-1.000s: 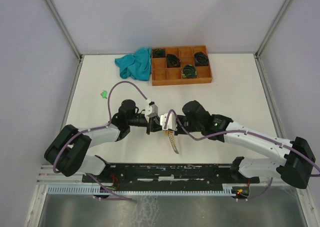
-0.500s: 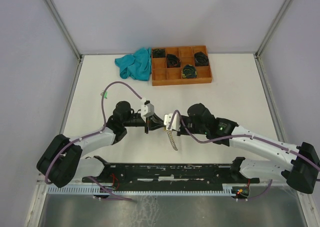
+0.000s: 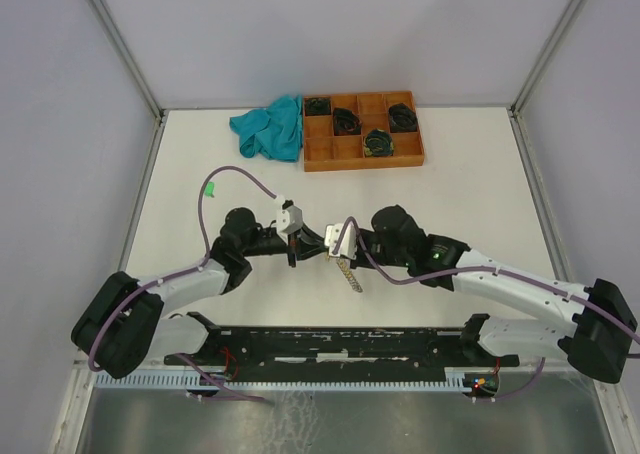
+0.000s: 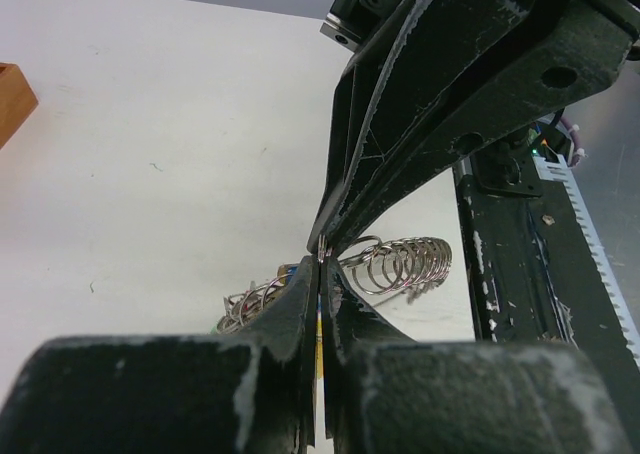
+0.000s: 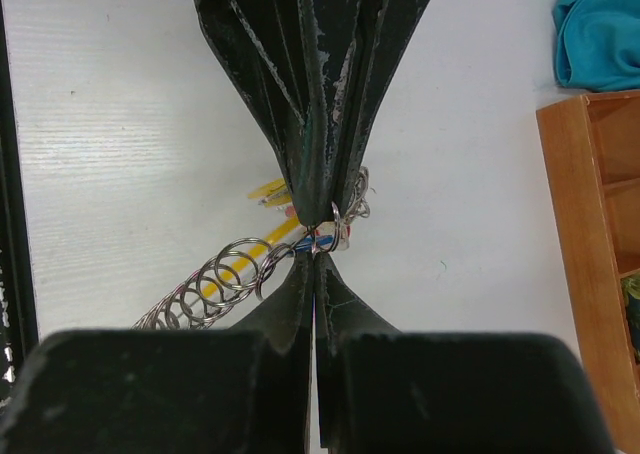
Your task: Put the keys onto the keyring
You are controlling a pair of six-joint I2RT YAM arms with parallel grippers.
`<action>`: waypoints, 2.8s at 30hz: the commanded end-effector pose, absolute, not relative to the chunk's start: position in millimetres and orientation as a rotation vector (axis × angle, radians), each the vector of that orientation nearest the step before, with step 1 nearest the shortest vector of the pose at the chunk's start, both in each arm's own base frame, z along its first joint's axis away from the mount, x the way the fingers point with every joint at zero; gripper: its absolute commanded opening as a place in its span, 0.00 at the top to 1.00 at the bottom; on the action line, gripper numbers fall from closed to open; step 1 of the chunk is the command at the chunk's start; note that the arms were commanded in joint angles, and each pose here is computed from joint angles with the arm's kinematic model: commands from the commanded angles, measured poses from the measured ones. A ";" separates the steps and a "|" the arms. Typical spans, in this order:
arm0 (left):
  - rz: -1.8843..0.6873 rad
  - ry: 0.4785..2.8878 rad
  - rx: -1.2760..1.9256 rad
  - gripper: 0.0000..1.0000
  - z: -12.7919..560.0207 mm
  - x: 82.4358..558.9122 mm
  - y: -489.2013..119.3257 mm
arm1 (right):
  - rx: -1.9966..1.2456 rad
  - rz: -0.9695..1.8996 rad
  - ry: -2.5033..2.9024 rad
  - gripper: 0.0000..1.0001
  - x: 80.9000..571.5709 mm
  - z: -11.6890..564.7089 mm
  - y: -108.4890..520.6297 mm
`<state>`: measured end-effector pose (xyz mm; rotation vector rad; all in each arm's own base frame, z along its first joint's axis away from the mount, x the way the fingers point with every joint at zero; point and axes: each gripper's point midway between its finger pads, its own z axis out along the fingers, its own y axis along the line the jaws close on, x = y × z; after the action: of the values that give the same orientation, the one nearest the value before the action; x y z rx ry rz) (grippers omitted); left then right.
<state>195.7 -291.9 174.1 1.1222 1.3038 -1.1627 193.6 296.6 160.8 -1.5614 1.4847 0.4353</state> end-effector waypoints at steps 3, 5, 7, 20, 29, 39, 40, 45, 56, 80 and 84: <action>-1.099 1.238 1.055 0.97 193.9 210.2 -291.4 | -1.506 0.452 1.459 0.99 199.3 171.3 305.9; -1.080 1.268 1.056 0.92 186.6 213.9 -290.9 | -1.492 0.428 1.470 0.99 202.8 170.8 303.3; -1.059 1.291 1.048 0.83 181.6 217.0 -288.9 | -1.483 0.410 1.487 0.99 205.7 170.1 301.7; -0.808 1.412 0.799 0.59 179.2 254.6 -256.9 | -1.338 0.328 1.639 0.99 253.8 158.3 305.3; -0.522 1.519 0.368 0.47 181.7 296.1 -193.8 | -0.873 0.257 2.044 0.99 326.2 126.7 249.2; -0.370 1.621 0.010 0.34 168.6 315.5 -139.3 | -0.601 0.122 2.272 0.93 356.6 73.0 201.6; -0.362 1.632 -0.030 0.32 165.8 317.0 -133.2 | -0.558 0.111 2.289 0.89 359.8 70.7 194.8; -0.375 1.631 -0.196 0.19 165.3 317.0 -108.7 | -0.343 0.091 2.322 0.72 367.2 65.0 168.8; -0.420 1.458 -0.485 0.01 207.3 279.1 -61.6 | -0.091 0.068 2.156 0.10 329.6 140.2 121.5; -0.457 1.398 -0.394 0.01 197.0 239.8 -53.0 | 0.105 0.171 1.783 0.00 266.5 188.0 71.6; -0.453 1.400 -0.395 0.01 195.4 240.2 -52.7 | 0.102 0.181 1.789 0.00 269.7 183.7 75.4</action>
<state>240.1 -53.6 186.2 -0.4298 1.4336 -0.4703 260.9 73.8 171.1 0.0612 1.8501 0.1615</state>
